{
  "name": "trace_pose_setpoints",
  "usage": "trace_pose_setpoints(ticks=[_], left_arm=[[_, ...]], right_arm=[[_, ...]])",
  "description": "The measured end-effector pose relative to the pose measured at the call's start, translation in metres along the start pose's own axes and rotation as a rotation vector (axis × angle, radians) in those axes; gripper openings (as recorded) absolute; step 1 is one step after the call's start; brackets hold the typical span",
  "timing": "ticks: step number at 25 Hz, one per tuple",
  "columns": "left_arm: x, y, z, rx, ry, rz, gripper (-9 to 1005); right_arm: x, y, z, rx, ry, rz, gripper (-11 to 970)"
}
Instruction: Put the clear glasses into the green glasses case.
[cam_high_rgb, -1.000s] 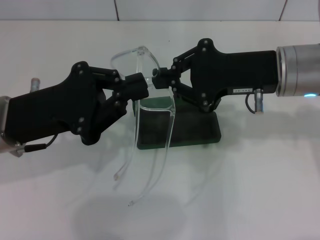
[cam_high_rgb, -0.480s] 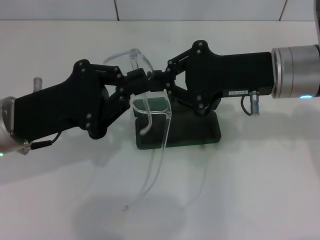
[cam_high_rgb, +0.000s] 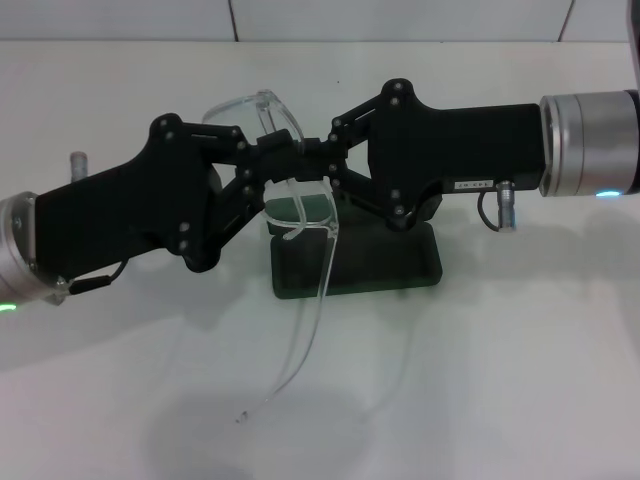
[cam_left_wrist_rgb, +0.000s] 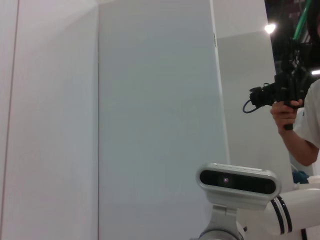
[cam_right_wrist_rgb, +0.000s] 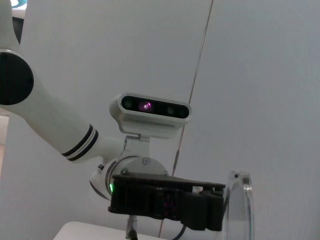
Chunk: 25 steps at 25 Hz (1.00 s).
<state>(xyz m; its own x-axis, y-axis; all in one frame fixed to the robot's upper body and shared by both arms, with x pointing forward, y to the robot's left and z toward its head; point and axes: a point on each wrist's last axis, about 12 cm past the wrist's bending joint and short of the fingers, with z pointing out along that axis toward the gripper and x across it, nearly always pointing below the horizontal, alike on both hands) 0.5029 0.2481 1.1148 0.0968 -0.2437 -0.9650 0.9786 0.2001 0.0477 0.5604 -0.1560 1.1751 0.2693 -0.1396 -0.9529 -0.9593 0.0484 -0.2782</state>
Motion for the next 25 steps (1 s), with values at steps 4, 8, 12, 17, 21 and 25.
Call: trace_pose_setpoints(ticks=[4,8,12,17,21,25], left_arm=[[0.0007,-0.0006,-0.0007,-0.01,-0.009,0.009,53],[0.0021,-0.0013,-0.0011,-0.023,-0.021,0.012,53],[0.0037,-0.0023,-0.0019,-0.036,-0.03,0.02,53],[0.0041,-0.0028,-0.0022,-0.037,-0.029,0.019,53],[0.0043,-0.0028,-0.0017,-0.035,-0.028,0.019,52],[0.0043,-0.0027,-0.0016,-0.034,-0.028,0.019,52]], right_arm=[[-0.0001,0.0004,0.0,-0.003,-0.002,0.001,53],[0.0002,0.0009,-0.0004,-0.004,-0.003,0.002,52],[0.0007,0.0017,-0.0013,-0.002,-0.006,0.006,51],[0.0003,0.0027,-0.0013,-0.001,-0.016,0.007,50],[-0.0001,0.0035,-0.0008,-0.003,-0.024,0.003,48],[0.0004,0.004,-0.0012,-0.003,-0.024,0.004,47]])
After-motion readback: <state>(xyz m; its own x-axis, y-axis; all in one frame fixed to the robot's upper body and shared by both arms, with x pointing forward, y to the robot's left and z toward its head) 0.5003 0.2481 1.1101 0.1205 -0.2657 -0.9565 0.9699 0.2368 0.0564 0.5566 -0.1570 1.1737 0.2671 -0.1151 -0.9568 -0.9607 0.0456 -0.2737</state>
